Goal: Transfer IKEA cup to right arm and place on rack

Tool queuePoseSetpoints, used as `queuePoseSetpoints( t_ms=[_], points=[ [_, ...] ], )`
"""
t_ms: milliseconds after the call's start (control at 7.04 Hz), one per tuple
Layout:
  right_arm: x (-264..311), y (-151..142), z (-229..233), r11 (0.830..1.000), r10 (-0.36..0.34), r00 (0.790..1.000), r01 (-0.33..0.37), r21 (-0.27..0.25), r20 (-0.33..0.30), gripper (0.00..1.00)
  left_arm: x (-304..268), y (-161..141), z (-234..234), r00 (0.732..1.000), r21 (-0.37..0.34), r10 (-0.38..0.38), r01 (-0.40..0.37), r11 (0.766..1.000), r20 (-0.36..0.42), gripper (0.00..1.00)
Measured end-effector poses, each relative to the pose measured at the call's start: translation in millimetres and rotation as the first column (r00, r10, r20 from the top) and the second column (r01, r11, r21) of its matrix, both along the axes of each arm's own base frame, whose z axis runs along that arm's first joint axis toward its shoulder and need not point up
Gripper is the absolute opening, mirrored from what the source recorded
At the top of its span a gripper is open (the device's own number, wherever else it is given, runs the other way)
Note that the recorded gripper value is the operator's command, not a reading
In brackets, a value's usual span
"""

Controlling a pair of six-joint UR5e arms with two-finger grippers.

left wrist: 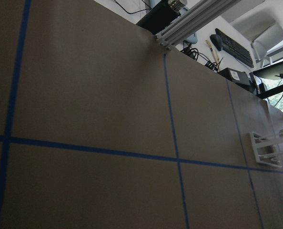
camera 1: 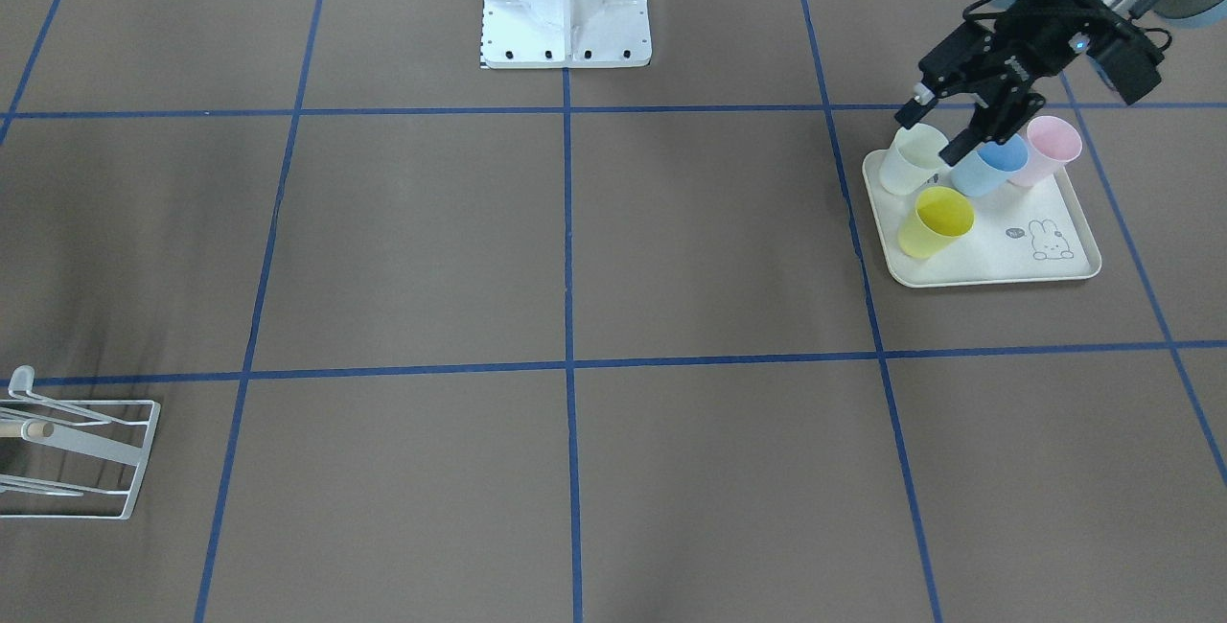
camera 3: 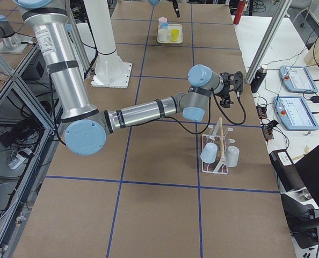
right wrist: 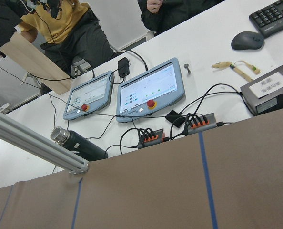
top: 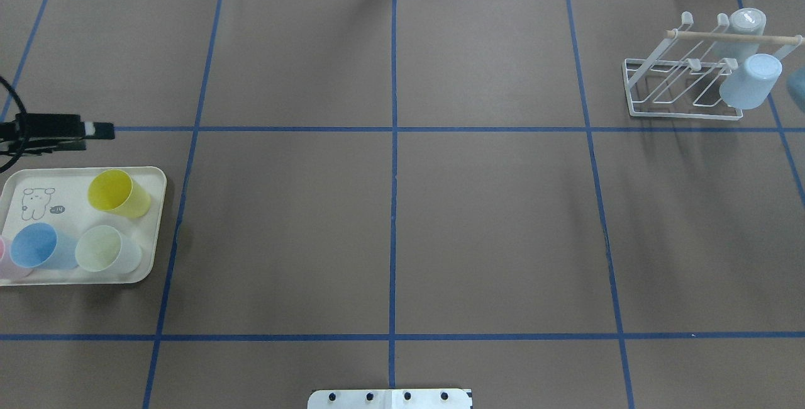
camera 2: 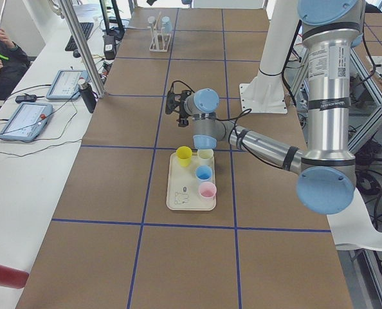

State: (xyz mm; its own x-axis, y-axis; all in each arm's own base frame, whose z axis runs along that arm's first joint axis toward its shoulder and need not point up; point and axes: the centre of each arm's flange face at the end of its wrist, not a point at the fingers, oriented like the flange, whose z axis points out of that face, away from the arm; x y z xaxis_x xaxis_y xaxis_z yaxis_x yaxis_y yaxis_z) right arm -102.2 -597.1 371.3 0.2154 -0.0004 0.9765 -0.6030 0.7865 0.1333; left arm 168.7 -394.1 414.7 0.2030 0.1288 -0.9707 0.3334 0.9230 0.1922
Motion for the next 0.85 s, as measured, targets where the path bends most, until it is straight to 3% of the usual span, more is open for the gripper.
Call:
queuePoseSetpoints(
  t_ms=[284,853],
  points=[
    [-48.9,12.7,-32.3,0.999,-0.036,0.995,0.039,-0.031,0.089,0.99,-8.7,9.8,54.1,0.991,0.037,0.067,-0.072,0.997,0.113,0.99],
    [-146.1,37.5,-81.5,0.998,-0.016,0.977,0.03,-0.063,0.212,0.99,22.4,-2.8,108.8,0.951,0.07,0.151,-0.176,0.982,0.269,0.94]
  ],
)
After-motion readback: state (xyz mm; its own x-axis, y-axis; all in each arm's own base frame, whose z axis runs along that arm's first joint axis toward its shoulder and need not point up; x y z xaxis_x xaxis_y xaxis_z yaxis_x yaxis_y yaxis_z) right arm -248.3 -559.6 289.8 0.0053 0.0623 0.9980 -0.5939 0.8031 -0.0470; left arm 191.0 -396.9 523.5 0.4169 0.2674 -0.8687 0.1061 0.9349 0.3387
